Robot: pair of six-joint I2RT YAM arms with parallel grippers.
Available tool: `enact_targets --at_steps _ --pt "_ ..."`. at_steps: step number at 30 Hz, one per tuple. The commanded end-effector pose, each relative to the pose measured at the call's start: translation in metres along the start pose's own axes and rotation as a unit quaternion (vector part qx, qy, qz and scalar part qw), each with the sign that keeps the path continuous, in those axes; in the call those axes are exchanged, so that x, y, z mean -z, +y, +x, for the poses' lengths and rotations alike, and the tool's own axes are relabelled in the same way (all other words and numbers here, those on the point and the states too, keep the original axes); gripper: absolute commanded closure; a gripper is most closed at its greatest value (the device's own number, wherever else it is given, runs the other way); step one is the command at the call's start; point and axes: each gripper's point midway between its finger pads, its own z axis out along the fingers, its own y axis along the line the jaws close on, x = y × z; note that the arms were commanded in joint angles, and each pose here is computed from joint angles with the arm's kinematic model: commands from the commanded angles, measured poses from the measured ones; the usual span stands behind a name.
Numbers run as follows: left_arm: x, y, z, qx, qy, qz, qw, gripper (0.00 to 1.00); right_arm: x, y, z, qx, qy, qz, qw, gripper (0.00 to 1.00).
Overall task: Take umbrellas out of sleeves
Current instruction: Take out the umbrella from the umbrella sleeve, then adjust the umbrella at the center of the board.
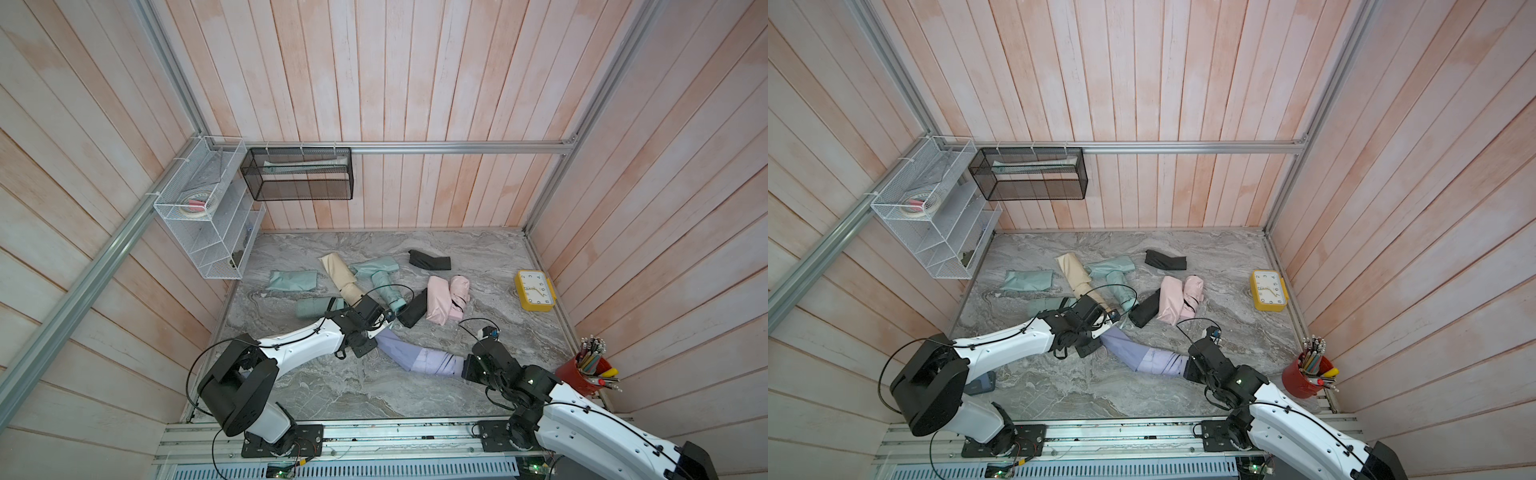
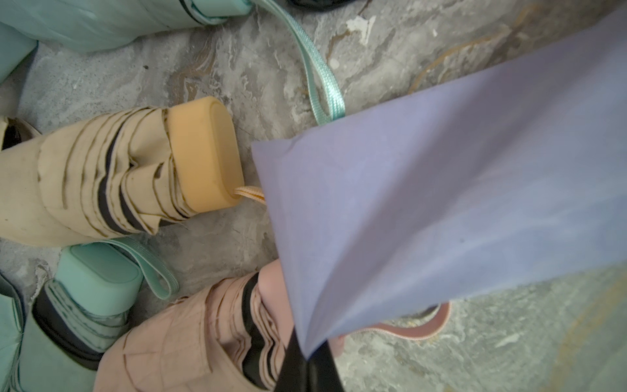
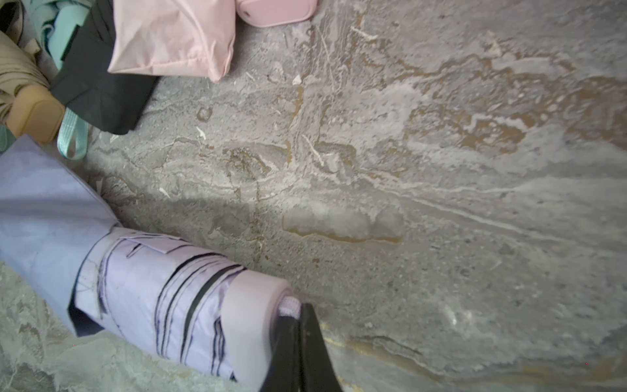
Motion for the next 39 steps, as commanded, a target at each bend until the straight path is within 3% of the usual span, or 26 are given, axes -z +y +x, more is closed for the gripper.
enact_targets --at_steps 1,18,30,39 --pt "0.007 0.006 -0.005 0.012 -0.013 -0.008 1.0 1.0 -0.001 -0.001 -0.011 -0.014 -0.014 -0.012 1.0 1.0" --pt "0.007 0.005 -0.006 0.012 -0.013 -0.005 1.0 1.0 -0.003 -0.022 -0.043 -0.083 -0.043 -0.022 0.995 1.0" --pt "0.005 -0.014 -0.016 -0.002 -0.02 0.023 1.0 1.0 0.002 -0.045 -0.067 -0.133 -0.099 -0.002 0.986 0.99" --pt "0.012 -0.028 -0.038 -0.013 -0.039 0.038 0.998 1.0 0.002 -0.05 -0.09 -0.112 -0.113 0.033 0.987 0.98"
